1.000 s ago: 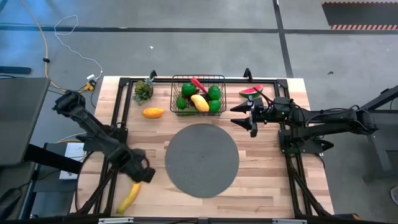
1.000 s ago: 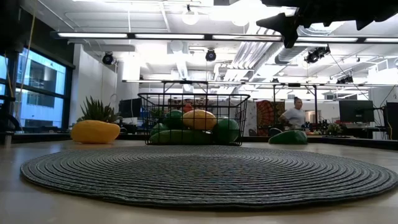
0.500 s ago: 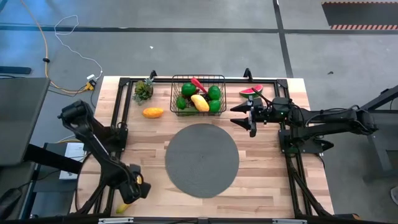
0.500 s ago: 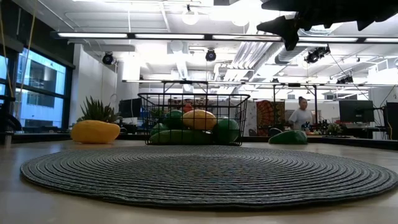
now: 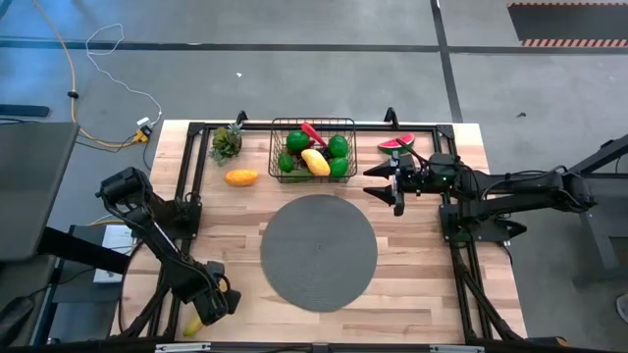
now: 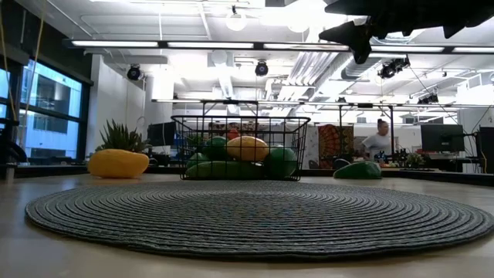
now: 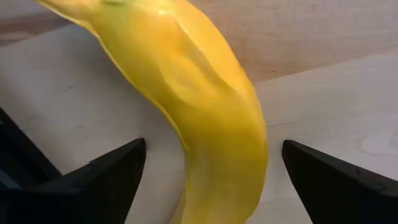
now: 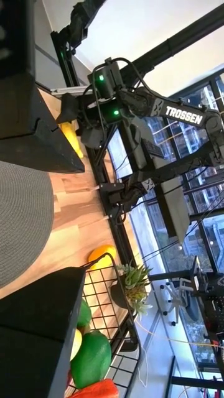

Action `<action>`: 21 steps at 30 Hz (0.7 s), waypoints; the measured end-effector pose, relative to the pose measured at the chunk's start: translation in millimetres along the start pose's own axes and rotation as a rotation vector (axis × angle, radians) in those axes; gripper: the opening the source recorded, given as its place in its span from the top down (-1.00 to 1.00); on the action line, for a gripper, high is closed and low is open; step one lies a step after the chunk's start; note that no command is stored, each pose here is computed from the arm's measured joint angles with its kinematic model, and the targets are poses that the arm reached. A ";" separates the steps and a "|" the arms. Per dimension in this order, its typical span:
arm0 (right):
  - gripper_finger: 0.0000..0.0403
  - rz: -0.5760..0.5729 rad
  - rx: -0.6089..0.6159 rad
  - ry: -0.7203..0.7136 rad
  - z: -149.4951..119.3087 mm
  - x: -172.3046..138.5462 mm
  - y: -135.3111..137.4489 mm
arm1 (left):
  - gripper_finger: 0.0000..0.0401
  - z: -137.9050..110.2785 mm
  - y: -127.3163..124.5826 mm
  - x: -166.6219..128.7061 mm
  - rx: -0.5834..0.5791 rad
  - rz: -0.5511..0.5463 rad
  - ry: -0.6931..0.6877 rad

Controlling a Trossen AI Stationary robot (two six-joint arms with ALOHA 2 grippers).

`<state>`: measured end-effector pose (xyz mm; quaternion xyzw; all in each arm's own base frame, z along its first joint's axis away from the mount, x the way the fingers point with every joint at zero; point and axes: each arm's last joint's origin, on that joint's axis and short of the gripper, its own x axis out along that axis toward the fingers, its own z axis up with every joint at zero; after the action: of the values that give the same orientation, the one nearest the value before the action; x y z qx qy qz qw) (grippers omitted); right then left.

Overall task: Build produce basket
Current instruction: Put the yellow banana into the black wire basket

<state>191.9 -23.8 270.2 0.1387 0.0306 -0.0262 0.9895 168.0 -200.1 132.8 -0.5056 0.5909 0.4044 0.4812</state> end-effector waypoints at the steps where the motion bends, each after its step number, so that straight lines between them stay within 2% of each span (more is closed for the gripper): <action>1: -0.21 -0.003 0.000 0.000 -0.1 0.0 -0.1 | -0.78 -0.1 -0.1 0.0 0.004 -0.001 0.001; 13: -0.21 -0.015 0.001 -0.002 -0.1 0.0 -0.5 | -0.20 -0.3 -0.6 0.4 0.079 -0.004 0.004; 21: -0.21 -0.019 0.002 -0.003 0.0 0.0 -0.6 | 0.03 0.8 -1.4 -0.3 0.100 -0.012 -0.002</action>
<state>191.9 -24.4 270.0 0.1392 0.0302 -0.0358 0.9892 169.5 -199.5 133.0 -0.4842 0.6068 0.3718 0.5090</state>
